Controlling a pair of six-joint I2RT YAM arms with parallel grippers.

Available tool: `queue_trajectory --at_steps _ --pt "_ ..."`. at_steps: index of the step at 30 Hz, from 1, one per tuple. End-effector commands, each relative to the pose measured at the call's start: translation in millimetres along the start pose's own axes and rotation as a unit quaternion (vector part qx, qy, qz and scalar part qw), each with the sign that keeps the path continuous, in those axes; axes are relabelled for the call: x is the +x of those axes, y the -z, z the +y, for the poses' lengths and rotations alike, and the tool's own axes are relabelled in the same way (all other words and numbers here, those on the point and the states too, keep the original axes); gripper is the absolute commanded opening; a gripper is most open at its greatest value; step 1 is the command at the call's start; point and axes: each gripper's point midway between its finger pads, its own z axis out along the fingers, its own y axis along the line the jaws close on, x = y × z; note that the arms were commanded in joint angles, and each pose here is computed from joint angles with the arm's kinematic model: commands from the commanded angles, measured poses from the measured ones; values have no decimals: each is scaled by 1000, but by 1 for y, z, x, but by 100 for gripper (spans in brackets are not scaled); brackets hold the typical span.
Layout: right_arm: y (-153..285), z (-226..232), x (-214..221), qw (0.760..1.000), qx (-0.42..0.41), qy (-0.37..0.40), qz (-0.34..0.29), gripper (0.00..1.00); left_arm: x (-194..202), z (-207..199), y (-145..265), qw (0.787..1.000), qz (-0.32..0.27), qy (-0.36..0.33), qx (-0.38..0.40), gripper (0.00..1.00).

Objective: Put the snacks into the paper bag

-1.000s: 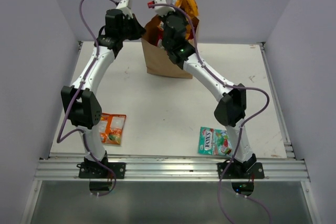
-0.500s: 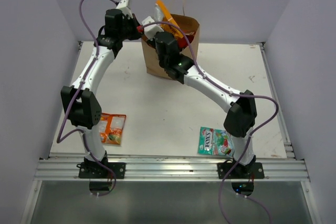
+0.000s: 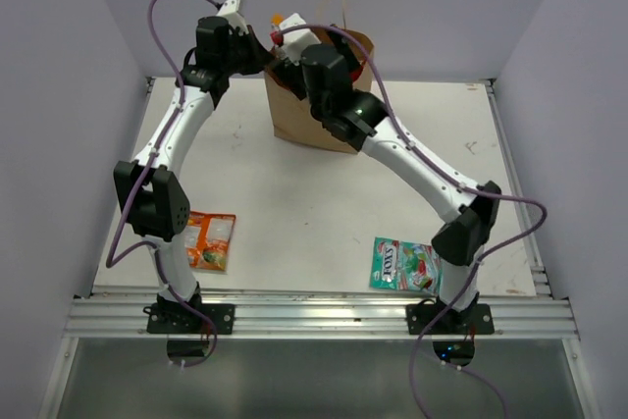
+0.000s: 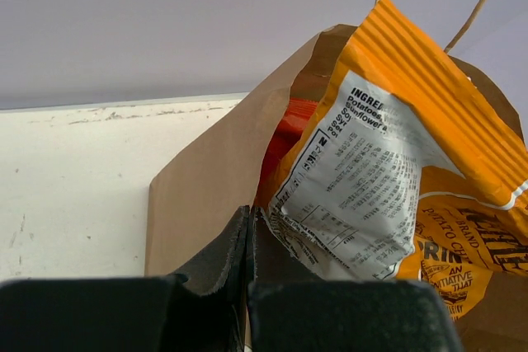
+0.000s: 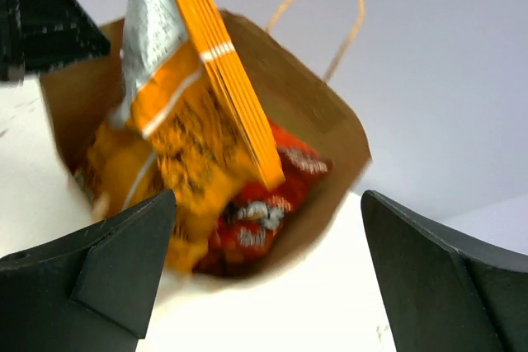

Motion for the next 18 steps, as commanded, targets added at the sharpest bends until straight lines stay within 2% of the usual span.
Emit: queue_trajectory --at_steps 1,2,3,4,5,6,7,8,10,11,15,18 --pt "78 -60 4 995 7 -87 42 99 -35 -13 13 999 -39 -13 19 0" --pt "86 -49 26 993 -8 -95 72 99 -35 -14 13 999 -38 -12 20 0" --pt "93 -25 76 988 -33 -79 130 99 -34 -13 12 999 -37 -12 21 0" --pt "116 -13 103 975 -58 -131 172 99 -34 -13 12 999 -37 -11 21 0" --pt "131 11 161 961 -76 -117 240 99 -33 -13 12 999 -35 -11 21 0" --pt "150 20 183 944 -78 -171 271 99 -32 -14 12 999 -35 -11 21 0" --pt "169 35 210 926 -105 -183 313 97 -29 -11 10 999 -31 -9 20 0" --pt "191 54 259 904 -119 -175 371 97 -28 -12 10 999 -30 -9 20 0" --pt "216 67 283 876 -121 -236 403 96 -25 -10 8 999 -25 -6 20 0" --pt "233 78 306 857 -133 -241 436 96 -24 -10 8 999 -24 -6 20 0" --pt "264 84 337 819 -116 -268 494 97 -17 -6 5 1000 -16 -3 19 0" --pt "290 93 365 779 -98 -293 545 97 -12 -4 1 1000 -11 -1 17 0"
